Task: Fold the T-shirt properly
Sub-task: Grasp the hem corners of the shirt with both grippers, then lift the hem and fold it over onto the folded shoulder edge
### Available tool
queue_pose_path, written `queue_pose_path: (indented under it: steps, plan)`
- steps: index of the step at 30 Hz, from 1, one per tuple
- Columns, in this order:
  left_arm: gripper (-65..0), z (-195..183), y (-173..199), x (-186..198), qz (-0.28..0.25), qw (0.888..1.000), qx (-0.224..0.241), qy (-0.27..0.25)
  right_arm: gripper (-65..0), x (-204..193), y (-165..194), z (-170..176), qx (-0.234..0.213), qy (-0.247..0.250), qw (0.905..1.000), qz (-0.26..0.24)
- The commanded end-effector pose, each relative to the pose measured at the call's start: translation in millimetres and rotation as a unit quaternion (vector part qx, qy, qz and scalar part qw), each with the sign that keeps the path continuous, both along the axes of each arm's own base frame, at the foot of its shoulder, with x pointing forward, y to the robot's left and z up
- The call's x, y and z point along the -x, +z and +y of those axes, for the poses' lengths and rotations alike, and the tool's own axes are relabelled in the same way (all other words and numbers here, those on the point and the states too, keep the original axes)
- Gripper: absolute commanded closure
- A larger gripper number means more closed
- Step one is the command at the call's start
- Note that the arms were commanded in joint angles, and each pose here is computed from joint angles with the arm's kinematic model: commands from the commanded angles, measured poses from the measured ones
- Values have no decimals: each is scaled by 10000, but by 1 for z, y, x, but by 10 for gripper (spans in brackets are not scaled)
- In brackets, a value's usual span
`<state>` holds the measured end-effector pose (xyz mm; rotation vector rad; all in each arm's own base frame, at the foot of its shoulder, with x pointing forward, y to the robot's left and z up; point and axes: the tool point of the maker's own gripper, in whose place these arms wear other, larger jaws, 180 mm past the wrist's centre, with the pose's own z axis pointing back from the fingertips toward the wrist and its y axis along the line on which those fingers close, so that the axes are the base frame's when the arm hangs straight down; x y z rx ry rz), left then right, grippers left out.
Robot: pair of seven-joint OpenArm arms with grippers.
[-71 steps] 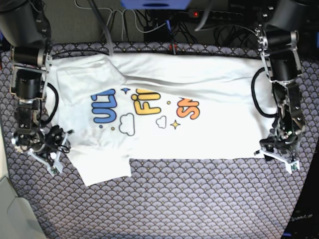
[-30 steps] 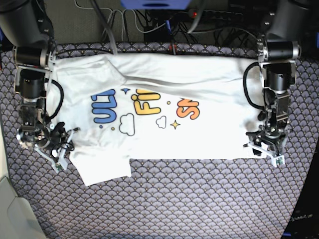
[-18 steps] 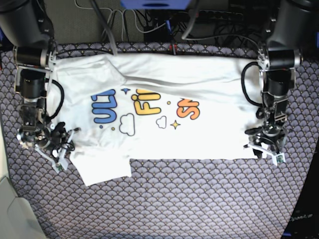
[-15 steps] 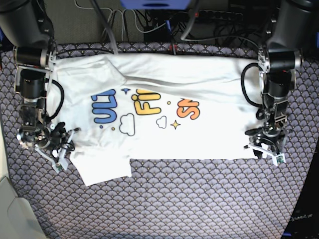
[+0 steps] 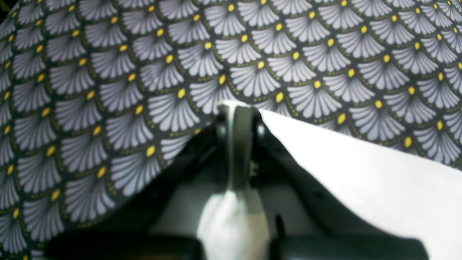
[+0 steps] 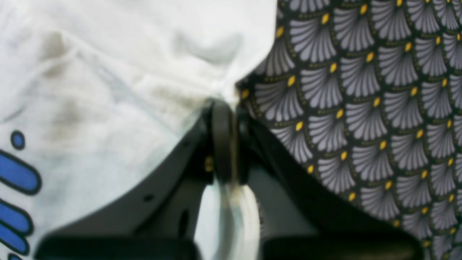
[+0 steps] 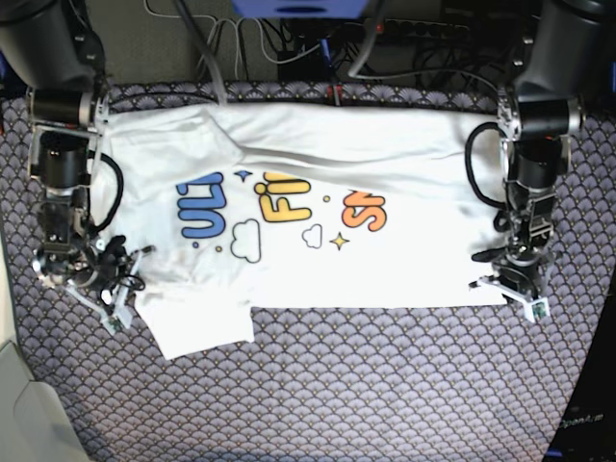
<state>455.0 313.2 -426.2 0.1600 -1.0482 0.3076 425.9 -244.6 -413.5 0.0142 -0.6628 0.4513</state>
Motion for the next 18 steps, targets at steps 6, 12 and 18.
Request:
queue_pose_path:
  steps: [6, 12, 18]
  plan:
    - [-4, 9, 20, -10, 126, 9999, 19, 33, 0, -9, 46, -6, 459, 130, 9969, -622]
    - [-4, -5, 43, -7, -62, 9997, -81, -226, 0, 3, 60, -4, 741, 236, 9937, -811]
    - [-4, -9, 69, 0, -246, 9992, -100, -299, 0, 11, 67, -3, 862, 312, 9912, -952]
